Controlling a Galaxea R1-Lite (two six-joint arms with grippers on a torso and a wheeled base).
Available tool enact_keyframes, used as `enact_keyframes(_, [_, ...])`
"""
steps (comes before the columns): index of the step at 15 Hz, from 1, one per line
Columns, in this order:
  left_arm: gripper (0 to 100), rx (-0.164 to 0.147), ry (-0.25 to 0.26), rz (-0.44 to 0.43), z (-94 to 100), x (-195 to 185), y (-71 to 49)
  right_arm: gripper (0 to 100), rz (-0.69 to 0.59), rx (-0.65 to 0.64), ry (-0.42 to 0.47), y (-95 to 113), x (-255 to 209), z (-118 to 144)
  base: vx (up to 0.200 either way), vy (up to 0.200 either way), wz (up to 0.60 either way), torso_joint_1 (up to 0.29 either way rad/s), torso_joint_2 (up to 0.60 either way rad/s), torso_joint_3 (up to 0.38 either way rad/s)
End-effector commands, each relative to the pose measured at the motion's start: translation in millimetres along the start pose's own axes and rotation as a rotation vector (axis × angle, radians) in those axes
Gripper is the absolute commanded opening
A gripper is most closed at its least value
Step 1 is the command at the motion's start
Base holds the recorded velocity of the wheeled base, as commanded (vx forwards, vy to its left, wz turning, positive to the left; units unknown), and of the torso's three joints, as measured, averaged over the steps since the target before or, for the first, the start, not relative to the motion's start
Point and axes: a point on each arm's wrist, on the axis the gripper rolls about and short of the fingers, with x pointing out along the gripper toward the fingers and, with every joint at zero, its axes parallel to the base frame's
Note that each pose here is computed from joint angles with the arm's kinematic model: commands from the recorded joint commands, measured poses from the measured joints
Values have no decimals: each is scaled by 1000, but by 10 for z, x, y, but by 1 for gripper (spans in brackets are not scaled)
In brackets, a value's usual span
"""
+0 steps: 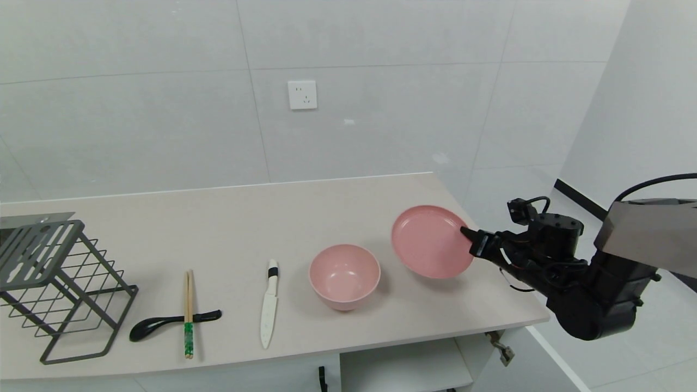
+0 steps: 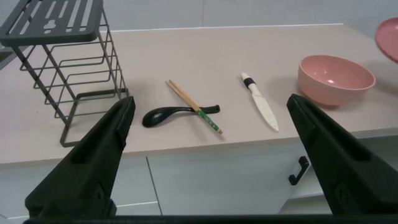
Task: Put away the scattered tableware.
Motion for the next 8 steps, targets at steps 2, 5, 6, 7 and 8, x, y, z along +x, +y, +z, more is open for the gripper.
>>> enact_keyframes(2, [100, 3, 1, -1, 1, 1, 0, 0, 40, 19, -79, 122, -304, 92, 0, 0, 0, 0, 0, 0])
enact_keyframes(5, [100, 3, 1, -2, 1, 1, 0, 0, 84, 29, -110, 364, -641, 259, 0, 0, 0, 0, 0, 0])
enact_keyframes(6, [100, 3, 1, -2, 1, 1, 0, 0, 86, 25, -131, 381, -698, 319, 0, 0, 0, 0, 0, 0])
enact_keyframes(7, [100, 3, 1, -2, 1, 1, 0, 0, 84, 23, -137, 384, -729, 337, 0, 0, 0, 0, 0, 0])
enact_keyframes(8, [100, 5, 1, -2, 1, 1, 0, 0, 78, 20, -137, 386, -797, 345, 0, 0, 0, 0, 0, 0])
